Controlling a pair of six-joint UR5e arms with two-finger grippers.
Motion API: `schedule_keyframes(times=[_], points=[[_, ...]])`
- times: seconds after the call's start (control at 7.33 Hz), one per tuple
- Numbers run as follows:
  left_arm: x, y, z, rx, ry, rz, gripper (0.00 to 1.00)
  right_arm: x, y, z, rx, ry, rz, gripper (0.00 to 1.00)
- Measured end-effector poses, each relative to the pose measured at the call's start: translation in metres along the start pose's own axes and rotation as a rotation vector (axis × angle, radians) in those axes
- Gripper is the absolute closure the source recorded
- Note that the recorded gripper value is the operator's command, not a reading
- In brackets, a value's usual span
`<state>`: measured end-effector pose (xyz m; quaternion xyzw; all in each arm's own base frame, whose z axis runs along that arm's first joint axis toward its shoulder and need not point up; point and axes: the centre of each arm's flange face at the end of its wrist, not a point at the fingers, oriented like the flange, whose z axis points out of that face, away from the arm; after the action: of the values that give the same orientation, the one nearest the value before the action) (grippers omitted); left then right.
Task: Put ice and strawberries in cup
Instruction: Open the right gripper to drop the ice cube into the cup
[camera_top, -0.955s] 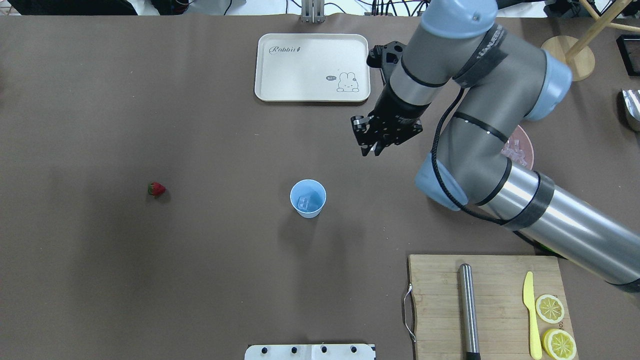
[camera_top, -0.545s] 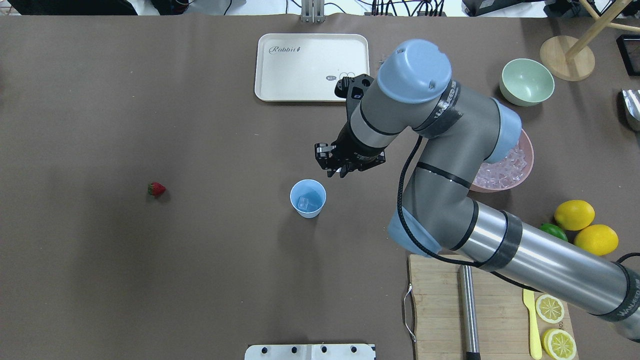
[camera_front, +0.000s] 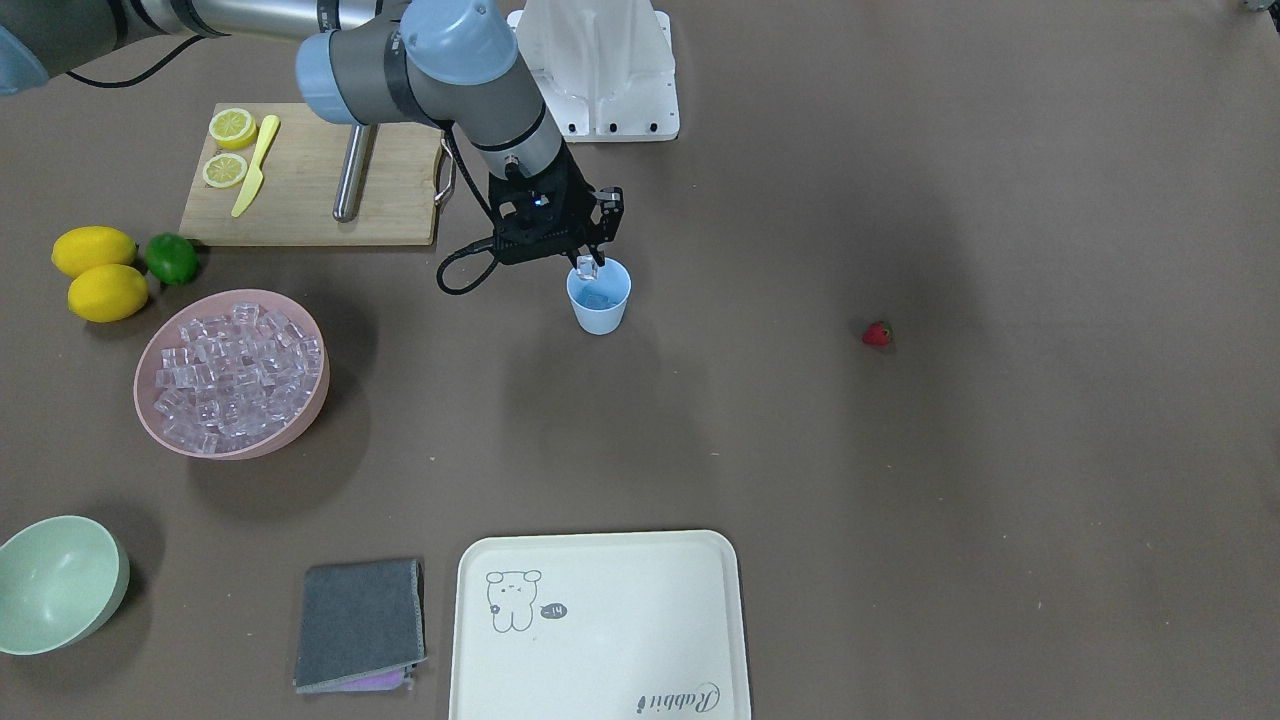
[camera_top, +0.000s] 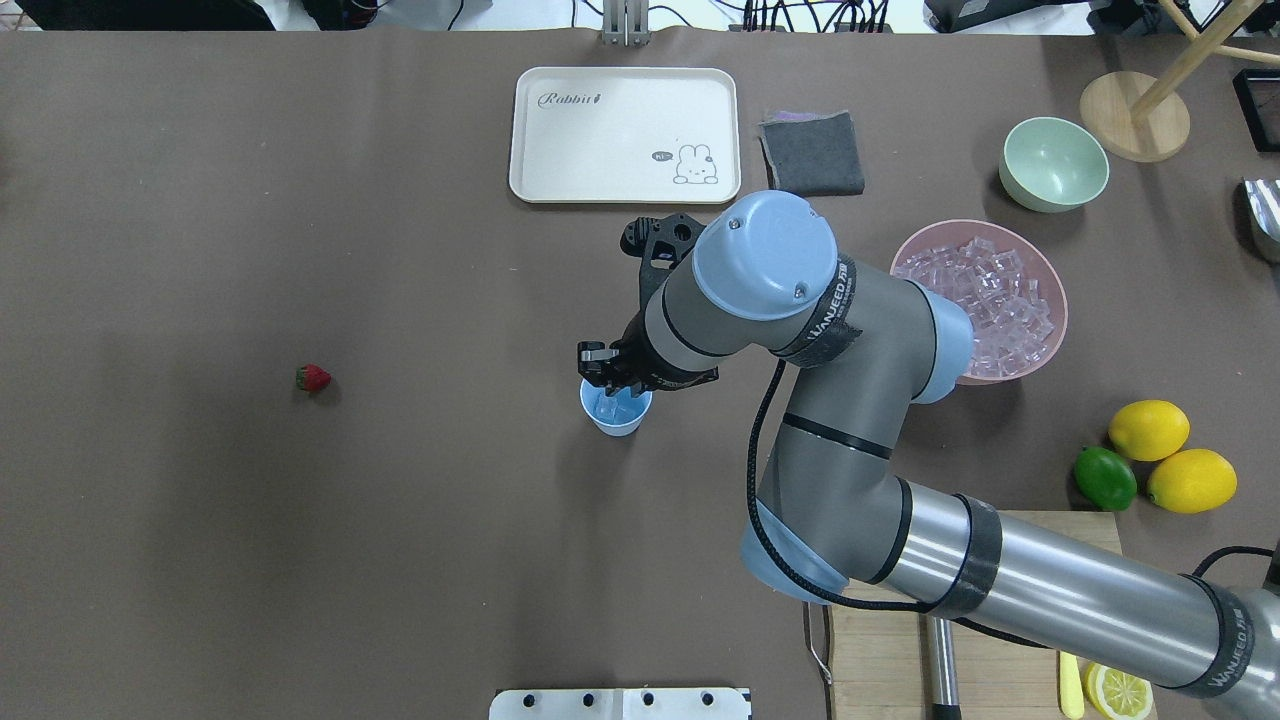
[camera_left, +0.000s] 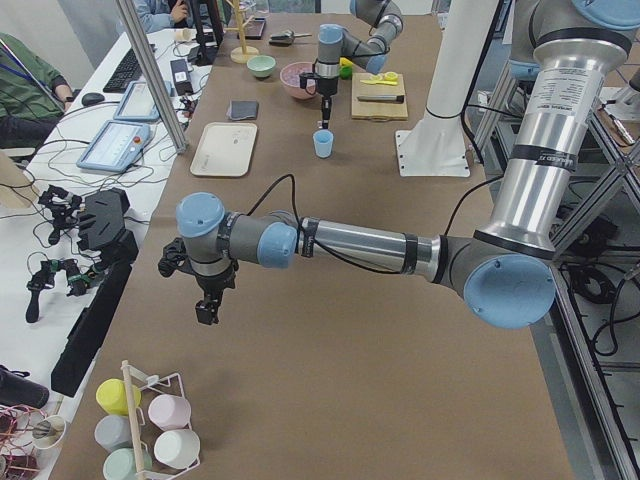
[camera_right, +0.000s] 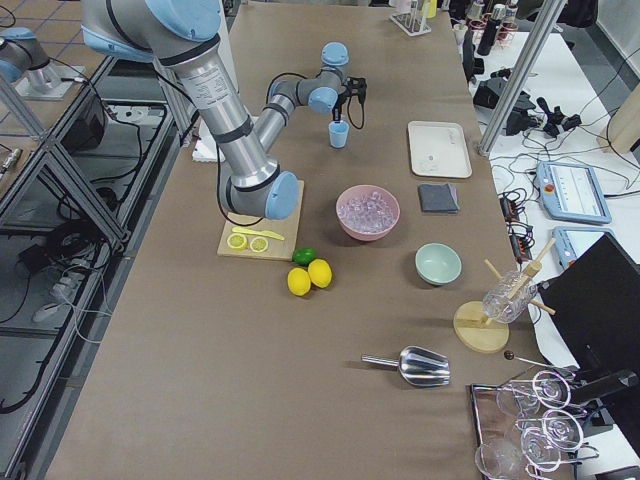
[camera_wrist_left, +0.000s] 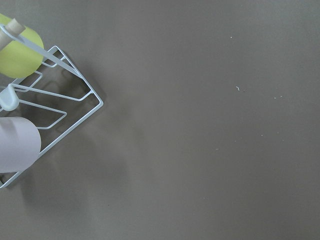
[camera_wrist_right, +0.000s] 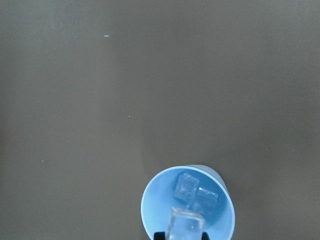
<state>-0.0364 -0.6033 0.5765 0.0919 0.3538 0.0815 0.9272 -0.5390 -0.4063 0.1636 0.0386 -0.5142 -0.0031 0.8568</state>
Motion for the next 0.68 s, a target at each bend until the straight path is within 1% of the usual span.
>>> schedule_keyframes(times=[0.14, 0.27, 0.68], points=[[0.0003, -0.0006, 0.0008, -0.001, 0.0, 0.001, 0.02, -0.0009, 0.0027, 0.0034, -0.002, 0.002, -0.001, 0.61], [0.0006, -0.0009, 0.0011, -0.001, 0.0, 0.002, 0.02, -0.0006, 0.0041, 0.0071, -0.004, 0.006, -0.001, 0.01], [0.0018, -0.002, 0.0005, 0.001, 0.001, 0.004, 0.02, -0.0017, 0.0062, 0.0113, 0.011, 0.016, 0.01, 0.0]])
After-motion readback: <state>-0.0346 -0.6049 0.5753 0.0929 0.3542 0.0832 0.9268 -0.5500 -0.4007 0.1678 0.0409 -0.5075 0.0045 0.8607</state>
